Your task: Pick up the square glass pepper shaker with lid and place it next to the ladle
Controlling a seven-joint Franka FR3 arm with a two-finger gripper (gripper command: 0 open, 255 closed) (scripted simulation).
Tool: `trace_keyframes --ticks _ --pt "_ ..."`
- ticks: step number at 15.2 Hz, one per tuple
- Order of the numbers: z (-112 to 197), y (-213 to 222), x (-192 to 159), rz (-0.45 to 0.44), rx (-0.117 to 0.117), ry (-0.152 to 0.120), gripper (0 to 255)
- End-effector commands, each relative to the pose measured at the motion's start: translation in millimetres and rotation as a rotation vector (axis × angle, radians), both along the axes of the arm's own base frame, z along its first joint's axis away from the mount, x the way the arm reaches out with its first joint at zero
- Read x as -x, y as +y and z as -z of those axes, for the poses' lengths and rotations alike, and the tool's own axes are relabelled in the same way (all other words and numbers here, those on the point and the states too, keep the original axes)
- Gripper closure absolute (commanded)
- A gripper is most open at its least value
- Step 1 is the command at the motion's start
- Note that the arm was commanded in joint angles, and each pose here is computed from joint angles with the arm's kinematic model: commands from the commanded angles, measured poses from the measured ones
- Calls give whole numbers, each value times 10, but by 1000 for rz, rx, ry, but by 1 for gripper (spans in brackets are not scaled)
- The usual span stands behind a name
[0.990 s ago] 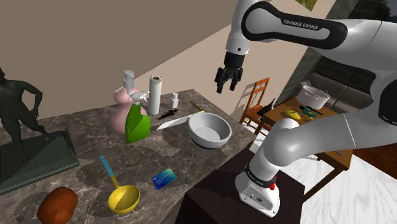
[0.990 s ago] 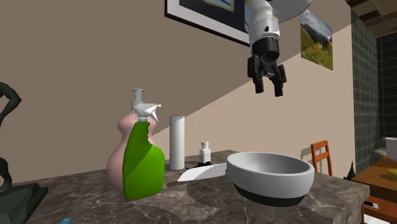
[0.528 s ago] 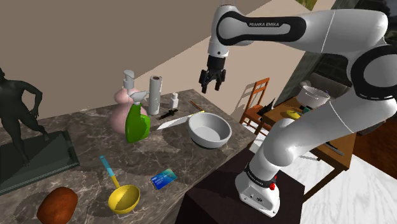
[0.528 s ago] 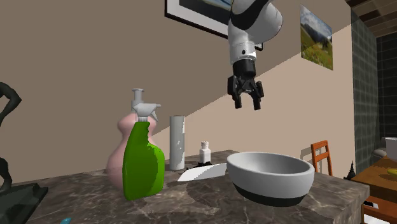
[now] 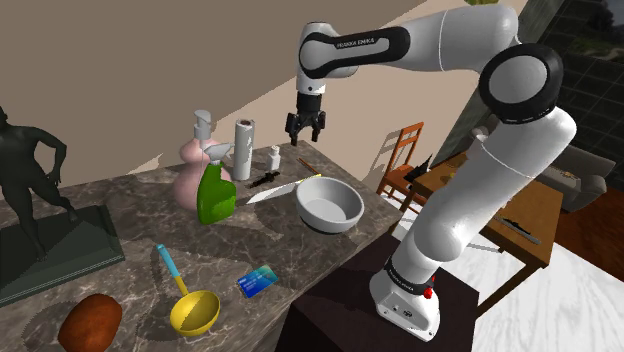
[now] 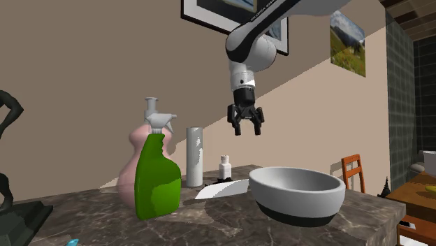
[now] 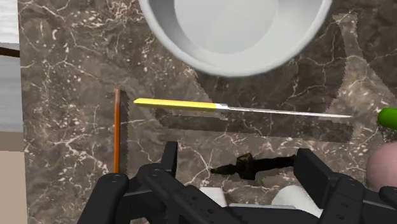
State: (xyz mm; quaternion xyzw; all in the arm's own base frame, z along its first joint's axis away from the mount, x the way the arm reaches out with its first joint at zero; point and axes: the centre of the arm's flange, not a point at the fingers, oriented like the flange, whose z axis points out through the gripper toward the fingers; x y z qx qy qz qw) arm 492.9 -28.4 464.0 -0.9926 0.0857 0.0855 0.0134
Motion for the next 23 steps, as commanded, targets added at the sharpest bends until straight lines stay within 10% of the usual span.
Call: trace_keyframes --ticks 1,13,23 --pt "136 -58 -229 -3 3 7 0" --pt "940 -181 -1635 -22 16 50 0" --pt "1330 -173 -1548 -22 16 50 0"
